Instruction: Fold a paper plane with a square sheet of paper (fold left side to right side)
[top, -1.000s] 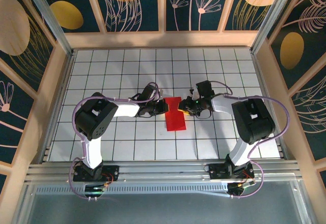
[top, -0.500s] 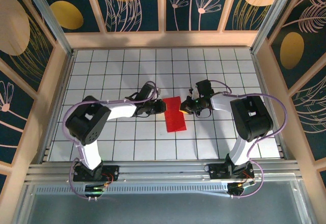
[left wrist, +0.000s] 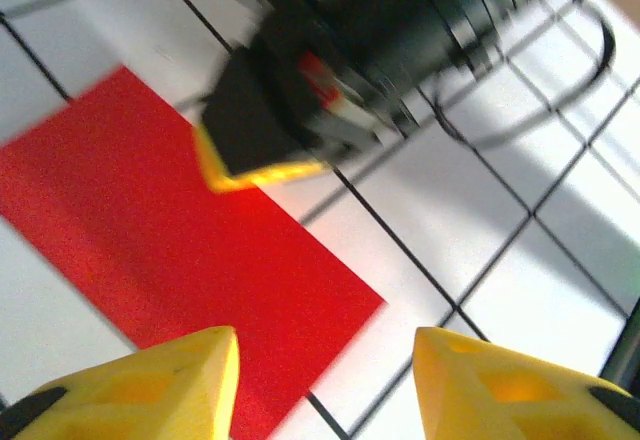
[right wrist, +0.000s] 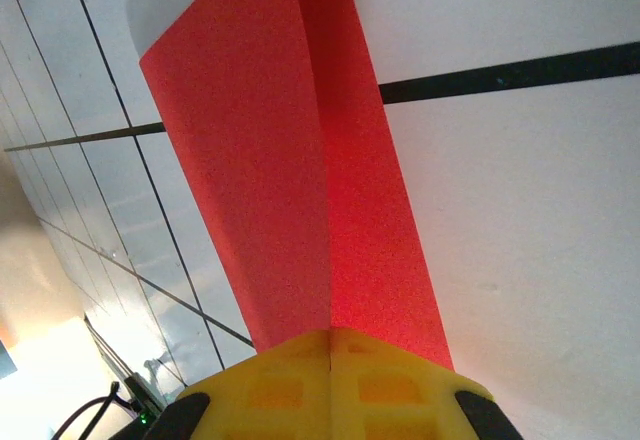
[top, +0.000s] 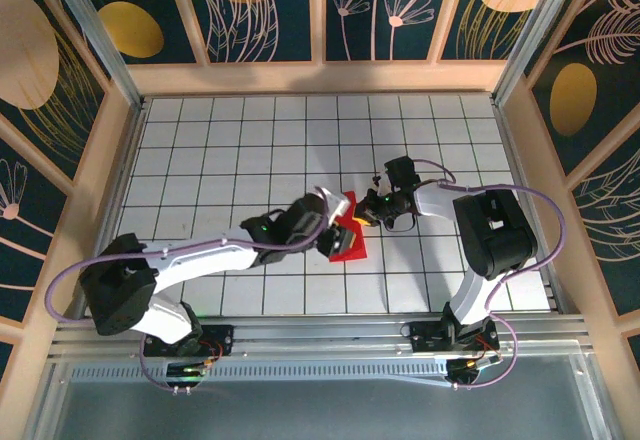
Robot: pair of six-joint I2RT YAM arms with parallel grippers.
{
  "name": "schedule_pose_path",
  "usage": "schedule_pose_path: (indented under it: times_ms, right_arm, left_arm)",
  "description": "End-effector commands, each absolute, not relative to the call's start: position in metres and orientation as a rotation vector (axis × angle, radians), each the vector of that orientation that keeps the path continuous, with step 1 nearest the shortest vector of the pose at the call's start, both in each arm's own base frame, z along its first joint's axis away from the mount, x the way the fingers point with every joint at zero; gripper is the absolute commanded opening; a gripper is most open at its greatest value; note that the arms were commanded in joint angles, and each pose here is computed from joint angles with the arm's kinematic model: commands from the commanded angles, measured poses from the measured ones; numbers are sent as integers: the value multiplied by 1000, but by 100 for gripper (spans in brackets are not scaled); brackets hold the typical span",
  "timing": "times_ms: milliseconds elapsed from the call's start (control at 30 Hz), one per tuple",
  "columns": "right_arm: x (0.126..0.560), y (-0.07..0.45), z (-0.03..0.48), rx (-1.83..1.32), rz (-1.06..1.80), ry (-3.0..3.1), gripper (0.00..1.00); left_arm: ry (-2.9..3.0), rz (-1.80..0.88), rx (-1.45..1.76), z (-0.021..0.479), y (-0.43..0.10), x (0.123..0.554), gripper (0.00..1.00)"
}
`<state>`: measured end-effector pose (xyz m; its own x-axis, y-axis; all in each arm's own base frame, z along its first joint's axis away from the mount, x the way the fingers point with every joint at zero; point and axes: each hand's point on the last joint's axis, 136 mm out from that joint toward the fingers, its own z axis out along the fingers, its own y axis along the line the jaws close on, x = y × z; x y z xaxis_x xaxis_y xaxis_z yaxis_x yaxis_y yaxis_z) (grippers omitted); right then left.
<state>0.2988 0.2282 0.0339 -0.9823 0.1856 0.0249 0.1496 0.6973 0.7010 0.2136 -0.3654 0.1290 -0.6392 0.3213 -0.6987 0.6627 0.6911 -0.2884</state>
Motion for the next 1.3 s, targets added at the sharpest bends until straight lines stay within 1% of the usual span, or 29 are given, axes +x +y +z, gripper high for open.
schedule_pose_path:
  times_ms: [0, 133, 167, 300, 400, 500, 567, 633, 833, 867, 900, 1033, 1133, 1267]
  right_arm:
    - [304, 227, 46, 299, 1172, 2830, 0]
    - [304, 227, 46, 302, 1174, 2832, 0]
    - [304, 227, 45, 301, 1175, 2833, 0]
    - [303, 227, 47, 297, 1177, 2829, 0]
    - [303, 226, 46, 300, 1177, 2830, 0]
    - [302, 226, 46, 300, 1175, 2829, 0]
    - [302, 226, 45, 302, 1171, 2831, 0]
    - [302, 225, 45, 302, 1164, 2832, 0]
    - [307, 224, 47, 289, 1135, 2829, 0]
    - [308, 223, 48, 288, 1134, 2826, 2]
    - [310, 223, 50, 284, 1134, 2820, 4]
    - [324, 221, 67, 255, 1134, 2768, 16]
    - [336, 216, 86, 244, 1123, 2704, 27]
    - [344, 193, 105, 264, 1053, 2628, 39]
  left_arm:
    - [2260, -465, 884, 113, -374, 211, 54]
    - [2259, -323, 962, 94, -391, 204, 58]
    - [2270, -272, 978, 82, -393, 203, 60]
    - [2285, -154, 939, 70, -394, 213, 67]
    - [2294, -117, 930, 64, -396, 218, 68]
    - [2300, -86, 923, 60, -395, 220, 66]
    - [2300, -87, 920, 61, -395, 220, 59]
    - [2297, -105, 914, 63, -396, 219, 49]
    - [2300, -175, 888, 68, -397, 215, 9]
    - [2301, -179, 881, 69, -397, 215, 3]
    - [2303, -186, 873, 70, -397, 215, 0]
    - [2323, -270, 838, 74, -399, 216, 0]
    - [2351, -383, 800, 78, -399, 218, 0]
    - [2394, -603, 738, 84, -400, 221, 0]
